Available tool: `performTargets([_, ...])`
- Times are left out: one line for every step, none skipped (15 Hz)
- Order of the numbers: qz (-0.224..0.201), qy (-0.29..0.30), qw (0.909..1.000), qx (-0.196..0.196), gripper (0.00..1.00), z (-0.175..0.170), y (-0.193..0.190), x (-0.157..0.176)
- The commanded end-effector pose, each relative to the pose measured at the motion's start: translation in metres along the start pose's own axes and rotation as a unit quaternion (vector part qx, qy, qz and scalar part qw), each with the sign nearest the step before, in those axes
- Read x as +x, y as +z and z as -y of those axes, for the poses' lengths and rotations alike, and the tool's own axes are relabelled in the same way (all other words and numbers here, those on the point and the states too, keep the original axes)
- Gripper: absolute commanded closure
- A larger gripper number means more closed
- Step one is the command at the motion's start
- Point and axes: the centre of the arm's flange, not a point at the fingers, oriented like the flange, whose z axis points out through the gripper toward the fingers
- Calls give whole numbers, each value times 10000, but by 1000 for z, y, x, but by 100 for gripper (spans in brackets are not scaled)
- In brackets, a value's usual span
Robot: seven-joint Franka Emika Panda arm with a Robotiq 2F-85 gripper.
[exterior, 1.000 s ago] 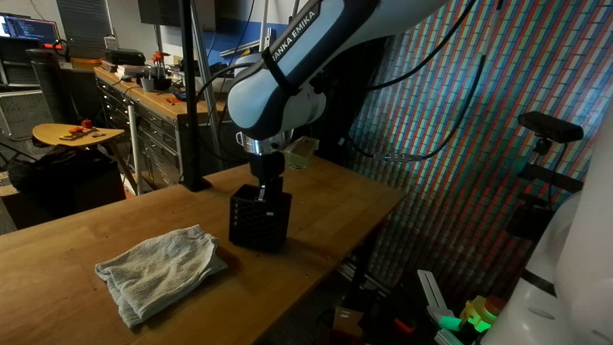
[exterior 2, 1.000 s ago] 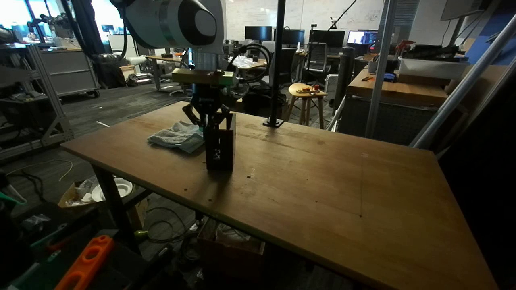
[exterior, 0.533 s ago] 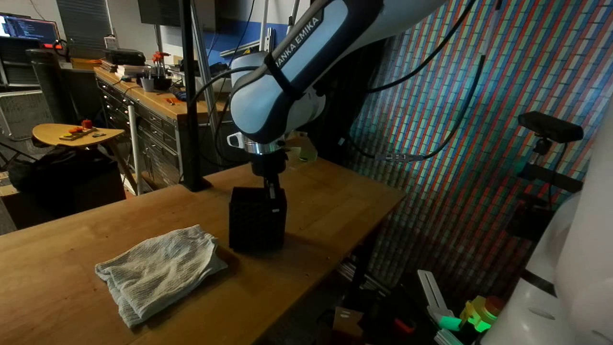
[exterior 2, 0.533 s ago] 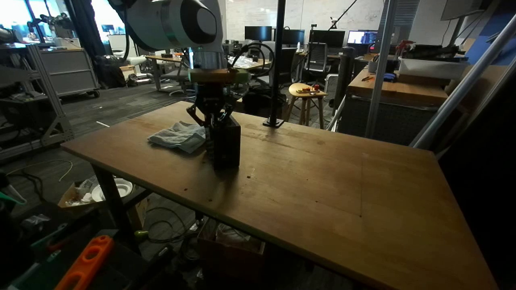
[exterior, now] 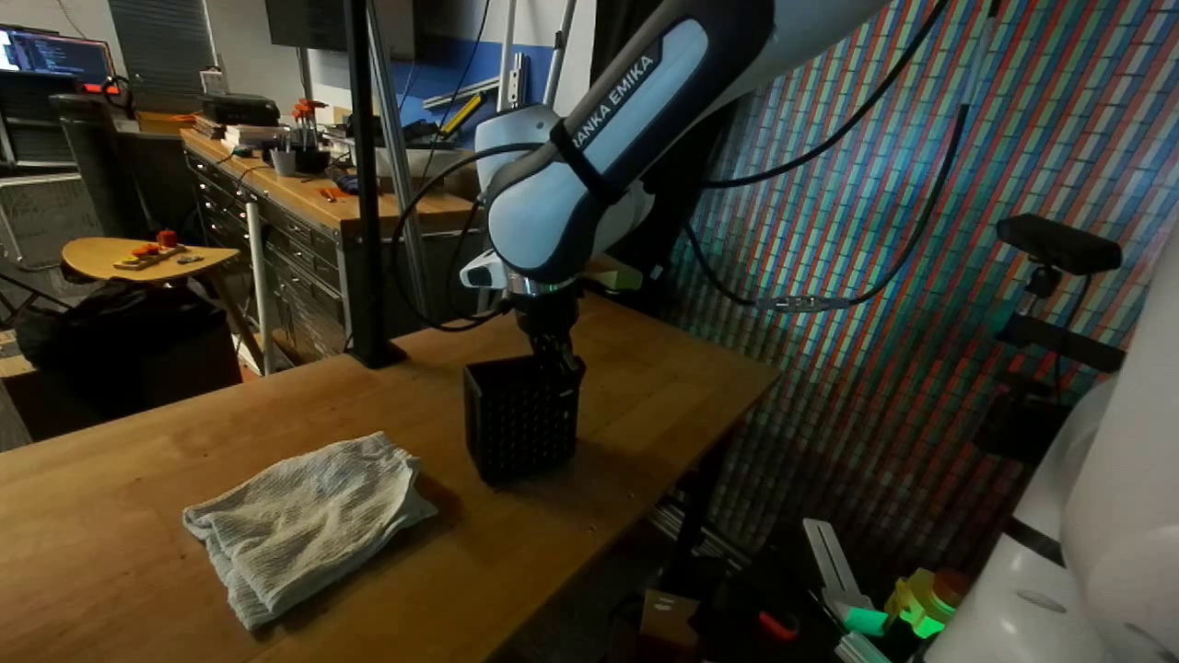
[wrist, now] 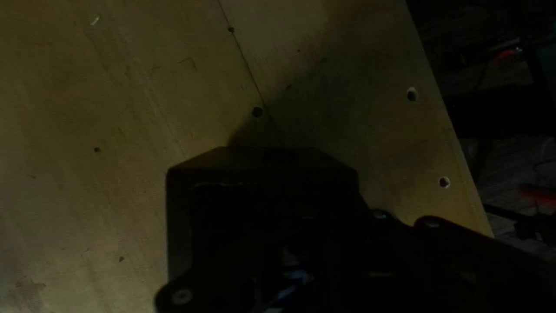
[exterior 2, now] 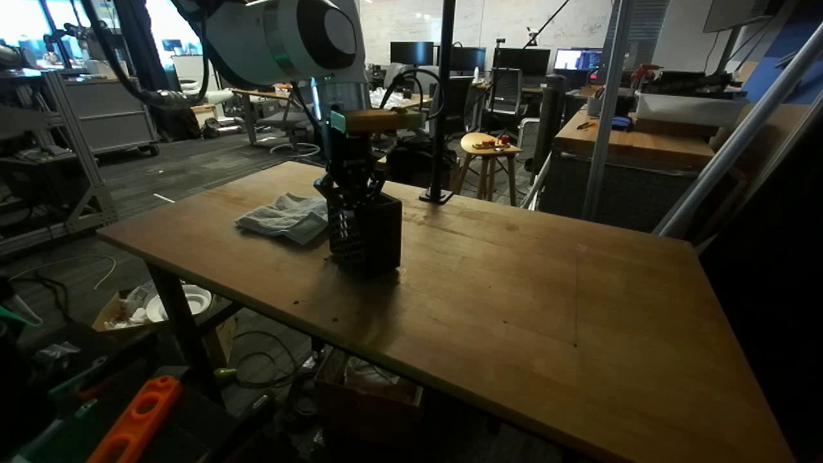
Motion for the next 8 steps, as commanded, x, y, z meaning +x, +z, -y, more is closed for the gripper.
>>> performTargets([82,-836,9961,-256,98,11,2,-9])
performTargets([117,-1048,9937,-367,98,9,0,-5])
performTargets([151,-1228,9913,-459,98,7,-3,-1])
performTargets([221,-1395,9883,-575,98,4,-6,2])
performTargets([248,-1572,9849,-686,98,1,-9,5])
performTargets([301,-1736,9812,-781,98,-1,-11,7])
performTargets([342,-1876,9780,-850,98,-5,-12,10])
performTargets([353,-1956,9758,-911,98,-9,-12,10])
